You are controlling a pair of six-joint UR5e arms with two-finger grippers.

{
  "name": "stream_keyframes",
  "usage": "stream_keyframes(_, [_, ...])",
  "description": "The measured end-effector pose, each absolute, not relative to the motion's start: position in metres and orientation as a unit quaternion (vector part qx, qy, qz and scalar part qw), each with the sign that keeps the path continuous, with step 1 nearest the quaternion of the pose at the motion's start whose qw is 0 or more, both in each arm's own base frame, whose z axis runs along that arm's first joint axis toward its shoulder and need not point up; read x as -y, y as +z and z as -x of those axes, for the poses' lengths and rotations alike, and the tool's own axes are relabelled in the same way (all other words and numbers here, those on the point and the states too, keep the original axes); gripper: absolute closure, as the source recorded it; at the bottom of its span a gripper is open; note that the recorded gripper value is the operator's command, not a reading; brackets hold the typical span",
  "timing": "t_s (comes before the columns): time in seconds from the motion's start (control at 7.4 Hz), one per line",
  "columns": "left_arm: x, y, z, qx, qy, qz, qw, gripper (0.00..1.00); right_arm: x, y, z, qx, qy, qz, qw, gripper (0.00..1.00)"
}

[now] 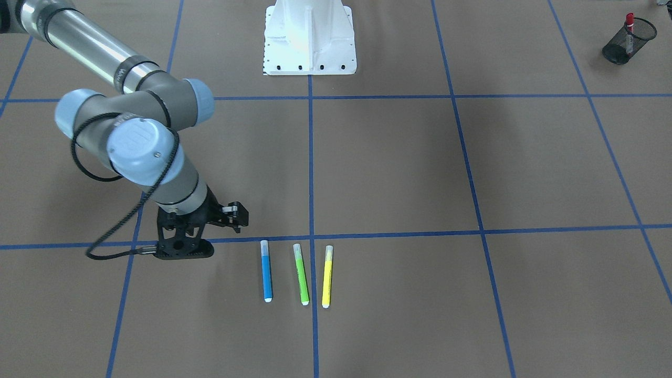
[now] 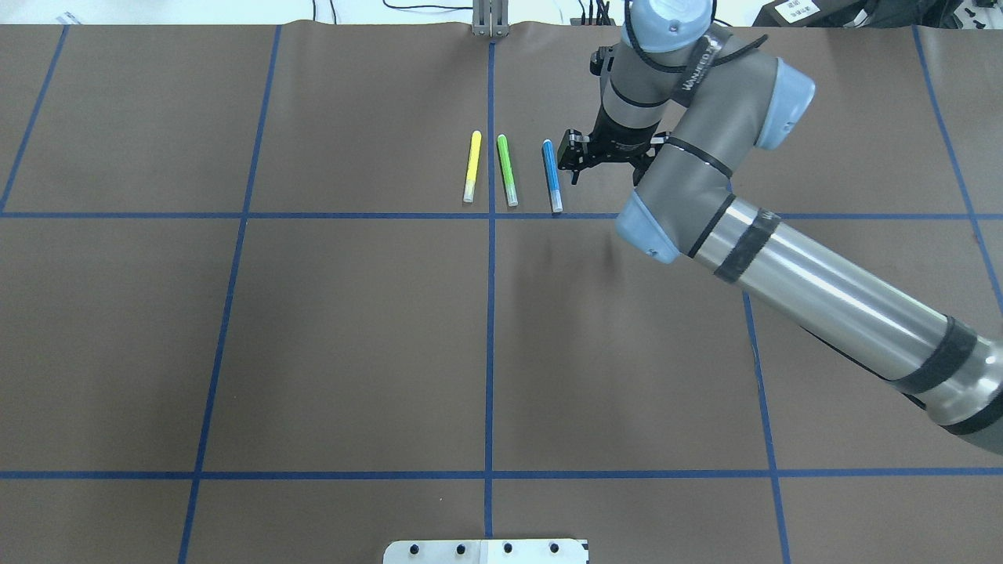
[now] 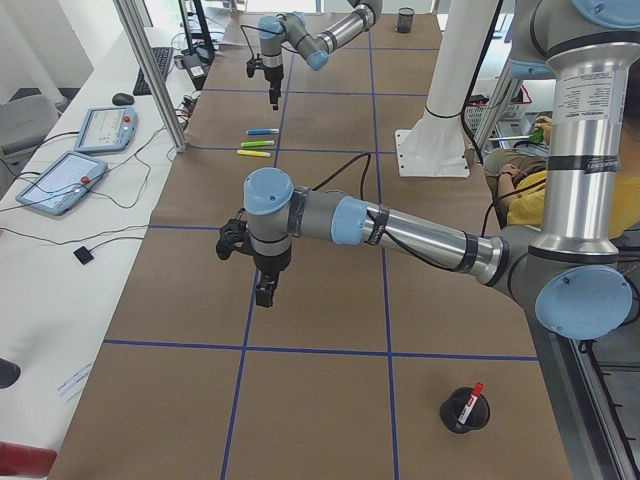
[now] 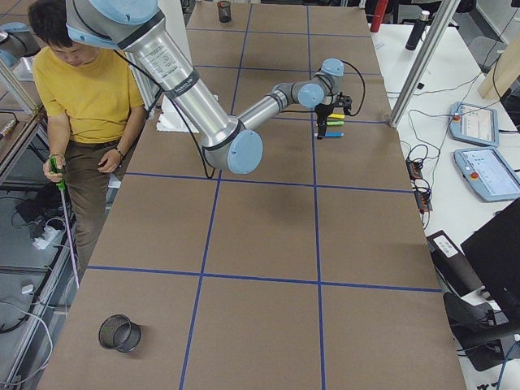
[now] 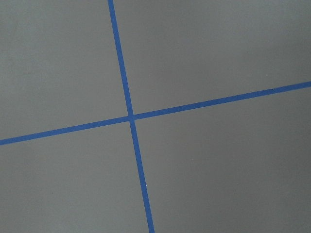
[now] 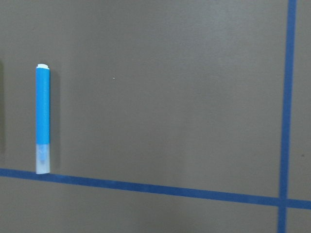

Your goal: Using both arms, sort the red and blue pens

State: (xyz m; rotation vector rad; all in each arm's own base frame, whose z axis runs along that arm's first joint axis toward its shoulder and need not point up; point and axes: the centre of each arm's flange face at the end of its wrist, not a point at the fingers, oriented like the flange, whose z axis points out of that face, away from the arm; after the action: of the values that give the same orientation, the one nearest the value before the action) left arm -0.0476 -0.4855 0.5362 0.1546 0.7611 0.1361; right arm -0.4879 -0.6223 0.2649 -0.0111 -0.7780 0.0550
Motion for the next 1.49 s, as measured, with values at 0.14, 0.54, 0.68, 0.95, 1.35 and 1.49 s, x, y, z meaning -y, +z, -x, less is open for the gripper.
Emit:
stream_keyframes(0.14, [0.486, 0.539, 0.048, -0.371, 0.066, -0.073, 0.923, 0.0, 0.629, 0.252, 0.512, 0.371, 0.047, 0.018, 0.927, 0.03])
stream_keyframes(0.54, [0.486, 0.543, 0.048, -0.371, 0.065, -0.069, 0.924, 0.0, 0.631, 0.249, 0.551, 0.357, 0.084, 0.028, 0.93, 0.43])
stream_keyframes(0.68, [0.486, 0.544, 0.048, -0.371, 0.064, -0.069, 0.924, 0.0, 0.63, 0.252, 0.557, 0.359, 0.085, 0.021, 0.929, 0.47])
stream_keyframes(0.95, [0.486, 0.544, 0.048, -0.371, 0.064, -0.069, 0.924, 0.0, 0.626, 0.254, 0.564, 0.36, 0.082, 0.018, 0.929, 0.47])
stream_keyframes(1.35, [0.487, 0.543, 0.048, -0.371, 0.064, -0.069, 0.924, 0.0, 0.618, 0.261, 0.573, 0.357, 0.069, 0.019, 0.931, 0.48])
stream_keyframes(1.49, [0.487, 0.543, 0.048, -0.371, 0.064, -0.069, 0.924, 0.0, 0.617, 0.263, 0.573, 0.356, 0.06, 0.017, 0.932, 0.48])
